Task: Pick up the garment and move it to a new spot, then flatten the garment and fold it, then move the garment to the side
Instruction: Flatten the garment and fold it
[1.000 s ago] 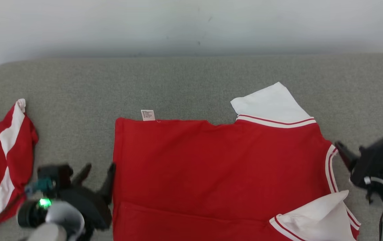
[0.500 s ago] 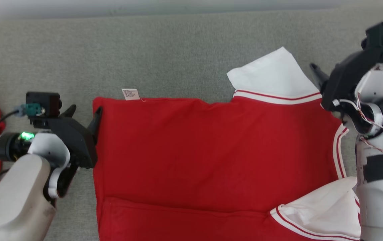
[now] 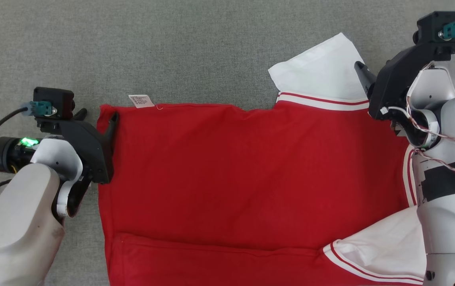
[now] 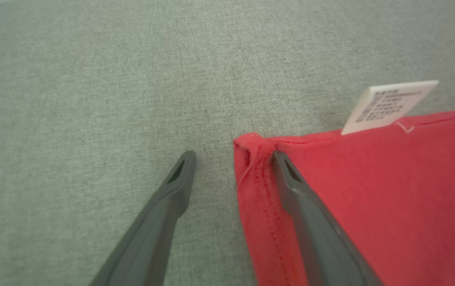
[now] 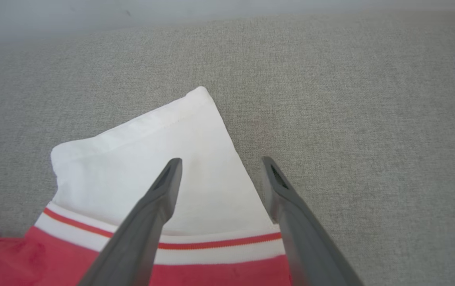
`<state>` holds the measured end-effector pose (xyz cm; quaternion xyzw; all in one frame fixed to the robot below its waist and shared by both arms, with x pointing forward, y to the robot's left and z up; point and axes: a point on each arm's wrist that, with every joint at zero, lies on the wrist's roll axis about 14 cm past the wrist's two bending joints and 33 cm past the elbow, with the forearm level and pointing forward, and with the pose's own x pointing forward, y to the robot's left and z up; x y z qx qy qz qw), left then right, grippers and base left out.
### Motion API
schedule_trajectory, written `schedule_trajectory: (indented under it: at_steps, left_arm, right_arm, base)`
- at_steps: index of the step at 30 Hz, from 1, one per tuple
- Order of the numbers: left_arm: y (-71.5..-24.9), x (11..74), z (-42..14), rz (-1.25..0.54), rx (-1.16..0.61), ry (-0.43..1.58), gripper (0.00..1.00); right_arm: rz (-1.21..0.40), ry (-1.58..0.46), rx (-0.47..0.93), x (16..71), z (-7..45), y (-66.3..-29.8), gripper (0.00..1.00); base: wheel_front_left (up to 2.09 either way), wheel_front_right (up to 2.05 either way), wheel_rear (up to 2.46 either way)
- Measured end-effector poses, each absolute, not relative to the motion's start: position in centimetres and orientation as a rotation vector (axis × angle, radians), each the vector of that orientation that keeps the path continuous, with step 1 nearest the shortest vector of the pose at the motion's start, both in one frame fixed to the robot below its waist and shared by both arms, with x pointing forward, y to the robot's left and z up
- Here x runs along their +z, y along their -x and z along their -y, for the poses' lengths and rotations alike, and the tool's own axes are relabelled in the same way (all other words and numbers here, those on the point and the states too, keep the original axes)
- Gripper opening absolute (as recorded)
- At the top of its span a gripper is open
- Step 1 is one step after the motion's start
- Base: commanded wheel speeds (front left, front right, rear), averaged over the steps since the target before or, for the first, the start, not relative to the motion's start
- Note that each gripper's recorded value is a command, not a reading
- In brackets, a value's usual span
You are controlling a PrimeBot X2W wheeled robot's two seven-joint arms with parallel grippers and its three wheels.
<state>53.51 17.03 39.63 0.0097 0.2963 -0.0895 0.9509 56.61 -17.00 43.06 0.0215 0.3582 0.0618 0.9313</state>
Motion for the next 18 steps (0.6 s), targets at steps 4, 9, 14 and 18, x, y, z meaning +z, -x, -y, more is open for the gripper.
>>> schedule_trajectory:
  at_steps: [4,9,14,18]
  left_arm:
    - [-53.5,39.6,-16.9,-0.616,-0.205,-0.012,0.00]
    - [-53.7,39.4,-16.5,-0.602,-0.211,-0.037,0.00]
    - [-53.9,38.8,-15.9,-0.580,-0.206,-0.036,0.00]
    - [-53.9,38.6,-15.7,-0.560,-0.202,-0.023,0.00]
  right_arm:
    - [-0.739,-0.021,0.125,43.2,17.3,-57.2,1.00]
    - [-0.711,-0.029,0.121,43.5,17.4,-58.7,1.00]
    - [-0.699,-0.017,0.106,42.8,17.6,-60.6,1.00]
    - [-0.752,0.008,0.108,40.7,17.2,-61.1,1.00]
  base:
    - [0.00,0.00,0.00]
    - [0.00,0.00,0.00]
    - [0.00,0.00,0.00]
    - [0.00,0.00,0.00]
